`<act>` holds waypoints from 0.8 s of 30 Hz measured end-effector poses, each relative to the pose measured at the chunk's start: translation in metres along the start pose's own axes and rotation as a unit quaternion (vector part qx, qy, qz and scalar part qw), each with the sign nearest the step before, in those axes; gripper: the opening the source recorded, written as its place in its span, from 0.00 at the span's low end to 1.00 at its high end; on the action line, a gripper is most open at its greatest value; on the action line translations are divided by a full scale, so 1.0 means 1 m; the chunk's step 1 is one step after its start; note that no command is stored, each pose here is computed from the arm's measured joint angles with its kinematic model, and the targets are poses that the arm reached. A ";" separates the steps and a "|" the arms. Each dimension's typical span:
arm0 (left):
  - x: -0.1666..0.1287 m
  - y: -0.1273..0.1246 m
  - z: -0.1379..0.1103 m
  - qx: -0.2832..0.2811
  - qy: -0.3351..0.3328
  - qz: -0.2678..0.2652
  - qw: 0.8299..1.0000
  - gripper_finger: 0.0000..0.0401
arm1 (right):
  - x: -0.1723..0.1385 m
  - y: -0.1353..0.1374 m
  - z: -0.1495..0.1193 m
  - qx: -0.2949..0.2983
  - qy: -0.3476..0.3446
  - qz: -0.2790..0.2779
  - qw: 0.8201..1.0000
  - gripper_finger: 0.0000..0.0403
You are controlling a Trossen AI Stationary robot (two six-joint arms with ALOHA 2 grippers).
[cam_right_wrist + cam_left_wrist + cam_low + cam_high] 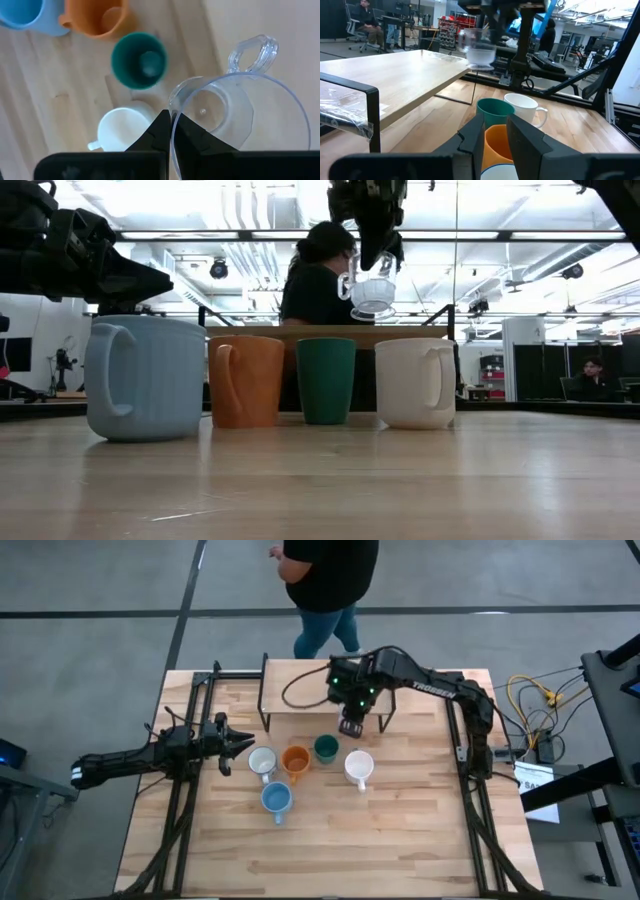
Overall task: Stack small to large cups/mugs on shelf
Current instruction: Put the transparent mug on the shelf
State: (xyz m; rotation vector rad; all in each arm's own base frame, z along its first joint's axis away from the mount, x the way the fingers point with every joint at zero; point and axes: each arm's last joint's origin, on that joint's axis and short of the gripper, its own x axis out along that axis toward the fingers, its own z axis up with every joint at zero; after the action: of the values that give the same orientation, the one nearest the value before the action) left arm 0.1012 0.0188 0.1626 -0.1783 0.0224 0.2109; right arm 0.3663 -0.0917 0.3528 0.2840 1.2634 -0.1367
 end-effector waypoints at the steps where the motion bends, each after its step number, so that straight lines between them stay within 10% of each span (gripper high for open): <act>1: 0.000 0.000 0.000 0.000 0.000 0.000 1.000 0.17 | -0.001 -0.004 0.000 0.005 -0.003 -0.002 1.000 0.02; 24: 0.000 0.000 0.000 0.000 0.000 0.000 1.000 0.17 | -0.018 -0.087 -0.007 0.074 -0.006 -0.050 0.996 0.02</act>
State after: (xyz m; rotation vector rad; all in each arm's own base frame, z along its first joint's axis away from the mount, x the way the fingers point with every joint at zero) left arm 0.1012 0.0188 0.1626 -0.1783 0.0225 0.2110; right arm 0.3318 -0.1743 0.3561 0.3470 1.2579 -0.3172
